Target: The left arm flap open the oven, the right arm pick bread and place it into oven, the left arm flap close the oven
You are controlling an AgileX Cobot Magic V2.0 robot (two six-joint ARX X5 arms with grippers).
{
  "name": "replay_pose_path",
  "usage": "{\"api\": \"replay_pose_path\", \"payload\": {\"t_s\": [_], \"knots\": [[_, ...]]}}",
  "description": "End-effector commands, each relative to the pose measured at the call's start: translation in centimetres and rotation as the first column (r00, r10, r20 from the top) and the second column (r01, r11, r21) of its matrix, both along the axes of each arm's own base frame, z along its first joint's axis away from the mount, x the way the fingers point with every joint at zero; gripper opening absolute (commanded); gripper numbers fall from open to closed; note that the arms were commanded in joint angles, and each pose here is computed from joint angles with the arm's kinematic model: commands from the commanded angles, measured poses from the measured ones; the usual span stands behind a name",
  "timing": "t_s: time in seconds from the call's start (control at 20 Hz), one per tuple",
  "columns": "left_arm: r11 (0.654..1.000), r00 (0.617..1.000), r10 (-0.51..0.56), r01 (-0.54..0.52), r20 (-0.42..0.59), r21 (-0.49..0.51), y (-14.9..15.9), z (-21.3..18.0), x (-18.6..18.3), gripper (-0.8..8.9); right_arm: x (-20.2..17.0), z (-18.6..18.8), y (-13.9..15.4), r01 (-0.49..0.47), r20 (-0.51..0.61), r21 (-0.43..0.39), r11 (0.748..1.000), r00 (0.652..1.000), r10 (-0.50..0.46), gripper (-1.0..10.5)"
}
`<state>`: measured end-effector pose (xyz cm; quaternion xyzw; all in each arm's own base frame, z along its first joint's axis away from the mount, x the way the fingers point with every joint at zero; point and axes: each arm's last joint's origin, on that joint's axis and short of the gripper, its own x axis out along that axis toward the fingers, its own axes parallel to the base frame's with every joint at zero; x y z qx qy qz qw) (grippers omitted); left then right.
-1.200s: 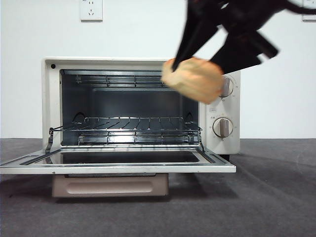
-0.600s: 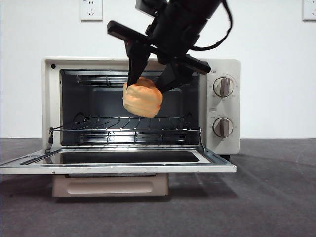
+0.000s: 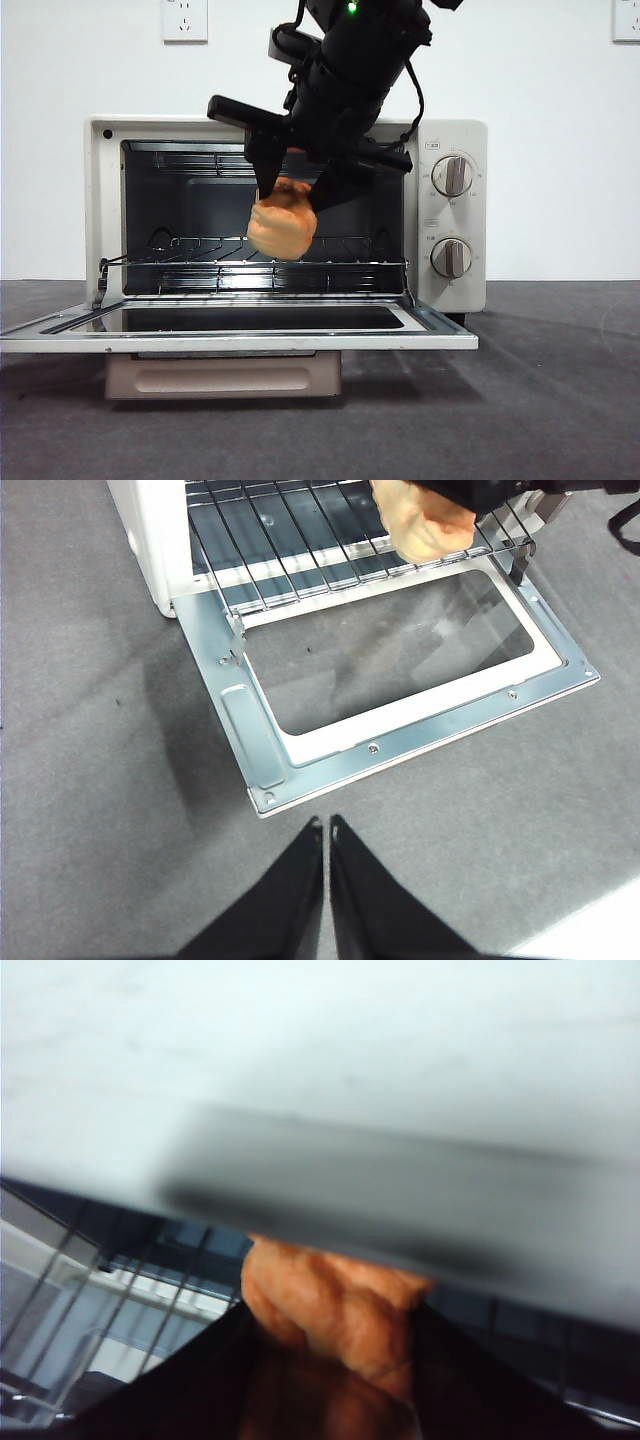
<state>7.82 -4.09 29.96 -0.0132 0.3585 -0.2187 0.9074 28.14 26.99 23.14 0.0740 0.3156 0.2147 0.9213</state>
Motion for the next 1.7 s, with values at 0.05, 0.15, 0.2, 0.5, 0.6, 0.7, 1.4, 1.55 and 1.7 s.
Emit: {"api": "replay_pose_path", "payload": {"t_s": [0.05, 0.15, 0.2, 0.5, 0.6, 0.7, 1.4, 1.55, 1.7], "knots": [[1.0, 1.0, -0.008, 0.008, 0.007, 0.004, 0.0, 0.1, -0.1, 0.15, 0.3, -0.8, 0.8, 0.004, -0.016, -0.002, 1.0, 1.0, -0.004, 2.7], [1.0, 1.0, -0.009, 0.009, 0.003, 0.007, 0.1, 0.1, -0.2, 0.15, 0.3, -1.0, 0.8, 0.005, -0.018, -0.006, 1.0, 1.0, -0.005, 3.1], [1.0, 1.0, -0.009, 0.009, 0.003, 0.007, 0.1, 0.1, -0.2, 0.15, 0.3, -1.0, 0.8, 0.007, -0.017, -0.007, 1.0, 1.0, -0.007, 3.2], [1.0, 1.0, -0.009, 0.009, 0.006, 0.005, 0.1, 0.1, -0.2, 0.15, 0.2, -0.6, 0.8, -0.002, -0.014, 0.002, 1.0, 1.0, 0.002, 4.2], [1.0, 1.0, -0.009, 0.009, 0.006, 0.005, 0.1, 0.1, -0.2, 0.15, 0.0, -0.1, 0.7, -0.004, -0.01, 0.004, 1.0, 1.0, 0.004, 4.2], [1.0, 1.0, -0.009, 0.009, 0.007, 0.005, 0.1, 0.1, -0.2, 0.15, -0.3, 0.7, 0.4, -0.005, -0.005, 0.009, 1.0, 1.0, 0.005, 4.2], [1.0, 0.999, -0.009, 0.01, 0.045, -0.012, 0.0, 0.4, 0.0, 0.15, -9.2, 10.8, -6.2, -0.278, 0.041, -0.193, 0.941, 0.956, 0.291, 4.2], [1.0, 0.998, -0.004, 0.006, 0.065, -0.028, -0.1, 0.6, 0.1, 0.15, -11.2, 11.4, -8.2, -0.335, 0.017, -0.203, 0.92, 0.938, 0.346, 4.2], [0.999, 0.997, -0.001, 0.004, 0.08, -0.039, -0.1, 0.8, 0.2, 0.15, -13.2, 11.4, -10.1, -0.399, 0.026, -0.144, 0.906, 0.913, 0.406, 4.2]]}}
